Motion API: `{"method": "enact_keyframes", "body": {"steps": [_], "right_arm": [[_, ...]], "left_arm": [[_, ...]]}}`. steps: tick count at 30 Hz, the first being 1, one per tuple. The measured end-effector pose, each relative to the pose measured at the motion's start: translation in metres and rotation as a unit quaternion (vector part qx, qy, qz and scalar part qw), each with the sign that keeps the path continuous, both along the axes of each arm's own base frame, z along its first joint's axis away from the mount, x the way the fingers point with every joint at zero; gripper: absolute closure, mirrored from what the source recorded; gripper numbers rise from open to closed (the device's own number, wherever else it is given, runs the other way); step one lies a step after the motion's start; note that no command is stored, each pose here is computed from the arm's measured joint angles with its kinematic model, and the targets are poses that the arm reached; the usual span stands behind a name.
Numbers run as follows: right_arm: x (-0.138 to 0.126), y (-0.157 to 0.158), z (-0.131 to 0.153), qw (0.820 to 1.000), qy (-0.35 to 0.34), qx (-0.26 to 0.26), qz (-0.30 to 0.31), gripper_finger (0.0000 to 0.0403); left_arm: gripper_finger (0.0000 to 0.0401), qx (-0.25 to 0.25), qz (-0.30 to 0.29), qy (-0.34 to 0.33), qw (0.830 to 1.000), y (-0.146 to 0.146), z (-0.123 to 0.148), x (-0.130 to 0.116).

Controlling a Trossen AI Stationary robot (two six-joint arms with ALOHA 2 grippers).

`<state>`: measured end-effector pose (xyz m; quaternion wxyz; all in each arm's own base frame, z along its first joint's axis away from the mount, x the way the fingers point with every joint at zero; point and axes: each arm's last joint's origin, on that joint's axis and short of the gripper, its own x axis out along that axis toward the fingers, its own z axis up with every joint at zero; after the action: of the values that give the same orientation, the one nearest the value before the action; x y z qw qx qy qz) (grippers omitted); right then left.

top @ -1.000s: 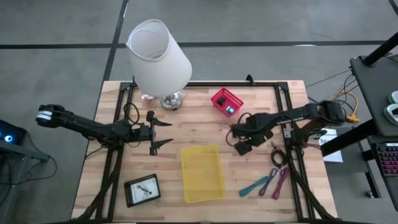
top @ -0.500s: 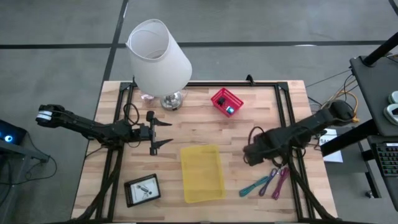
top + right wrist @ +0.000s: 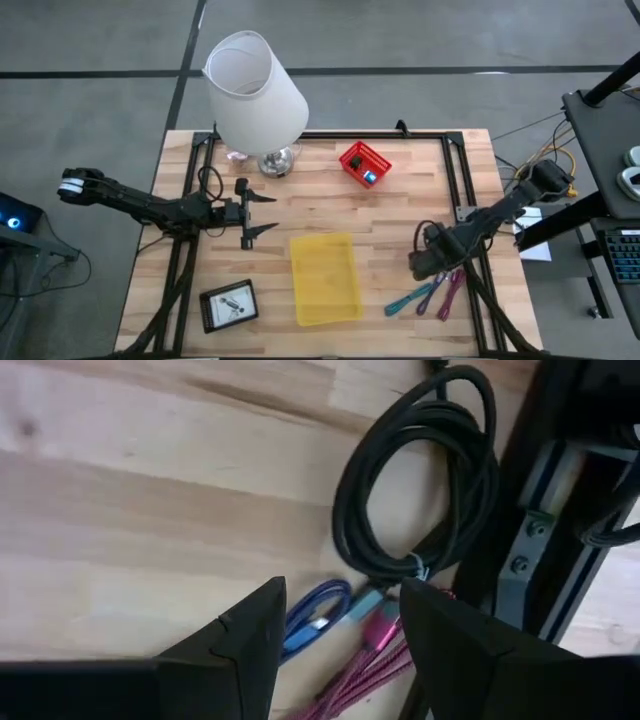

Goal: Pick and place items into bin
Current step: Put the black charger cable into the yellow bin

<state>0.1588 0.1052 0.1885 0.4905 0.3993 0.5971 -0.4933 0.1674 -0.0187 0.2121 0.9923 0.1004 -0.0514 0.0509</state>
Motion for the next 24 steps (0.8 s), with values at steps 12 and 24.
{"method": "enact_keyframes", "body": {"steps": [12,24], "right_arm": [[-0.007,-0.005,-0.02,0.999,-0.011,-0.043,-0.002,0.022],[-0.016,-0.012,-0.048,0.999,-0.027,-0.043,-0.001,0.022]], "left_arm": [[0.0122,0.0,0.0,0.0,1.0,0.0,0.0,0.0],[0.0122,-0.001,0.0,0.0,1.0,0.0,0.0,0.0]]}}
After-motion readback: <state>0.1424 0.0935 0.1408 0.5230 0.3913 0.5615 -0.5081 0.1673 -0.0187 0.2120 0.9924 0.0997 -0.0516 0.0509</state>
